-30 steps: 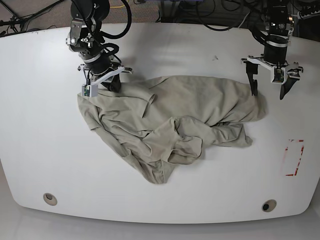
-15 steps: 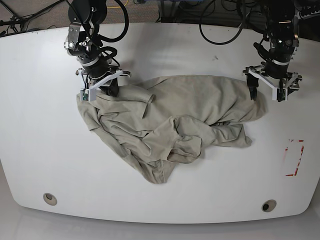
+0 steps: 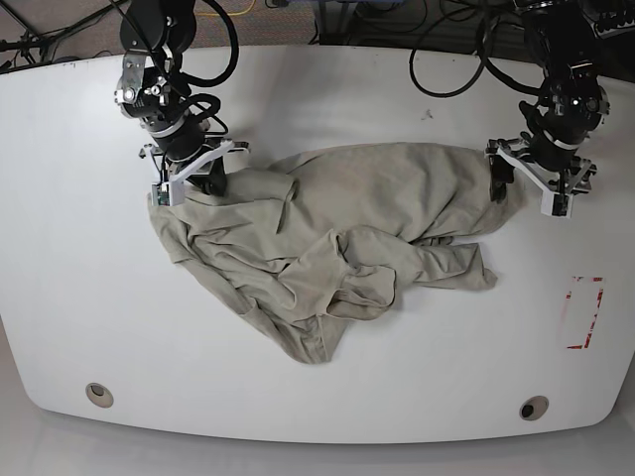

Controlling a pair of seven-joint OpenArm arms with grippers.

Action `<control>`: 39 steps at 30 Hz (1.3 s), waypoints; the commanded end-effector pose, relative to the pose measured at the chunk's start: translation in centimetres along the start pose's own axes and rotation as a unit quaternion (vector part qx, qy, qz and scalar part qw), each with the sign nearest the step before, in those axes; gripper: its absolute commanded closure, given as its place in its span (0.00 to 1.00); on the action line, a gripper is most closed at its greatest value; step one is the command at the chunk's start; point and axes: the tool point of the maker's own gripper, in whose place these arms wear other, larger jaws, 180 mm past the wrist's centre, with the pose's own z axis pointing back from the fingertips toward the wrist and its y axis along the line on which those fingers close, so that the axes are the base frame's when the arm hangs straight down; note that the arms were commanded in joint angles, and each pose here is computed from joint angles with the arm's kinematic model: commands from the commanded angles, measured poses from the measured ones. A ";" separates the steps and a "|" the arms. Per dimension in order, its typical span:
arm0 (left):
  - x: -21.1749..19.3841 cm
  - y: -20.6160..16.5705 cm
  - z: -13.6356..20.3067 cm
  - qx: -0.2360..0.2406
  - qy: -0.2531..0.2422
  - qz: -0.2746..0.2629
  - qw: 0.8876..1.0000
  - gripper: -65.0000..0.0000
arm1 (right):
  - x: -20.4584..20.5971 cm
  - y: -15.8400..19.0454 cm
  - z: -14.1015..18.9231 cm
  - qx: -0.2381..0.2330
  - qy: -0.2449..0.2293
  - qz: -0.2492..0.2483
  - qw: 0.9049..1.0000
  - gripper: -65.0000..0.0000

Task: Fold the T-shirt properly
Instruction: 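Lower the left gripper onto the shirt's opposite edge and pinch it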

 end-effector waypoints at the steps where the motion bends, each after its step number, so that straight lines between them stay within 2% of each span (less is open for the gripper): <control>1: 1.1 0.6 0.1 0.006 -0.021 -0.001 1.000 0.21 | 1.7 0.2 0.6 0.003 -0.027 0.013 1.000 1.00; 8: 1.7 1.3 -0.8 0.012 -0.033 0.037 0.999 0.21 | 1.1 0.0 1.2 -0.003 -0.022 0.014 1.000 1.00; 22: 1.5 0.3 -1.9 -0.008 -0.033 0.061 0.998 0.20 | 0.1 -0.4 1.6 -0.003 -0.005 0.023 1.000 1.00; 24: 1.4 0.8 -1.8 0.002 -0.029 0.053 0.998 0.20 | -0.2 -0.1 1.7 -0.001 -0.002 0.023 1.000 1.00; 39: 1.3 0.4 -1.7 -0.007 -0.025 0.047 0.999 0.21 | -0.3 -0.2 1.9 -0.002 -0.001 0.023 1.000 0.99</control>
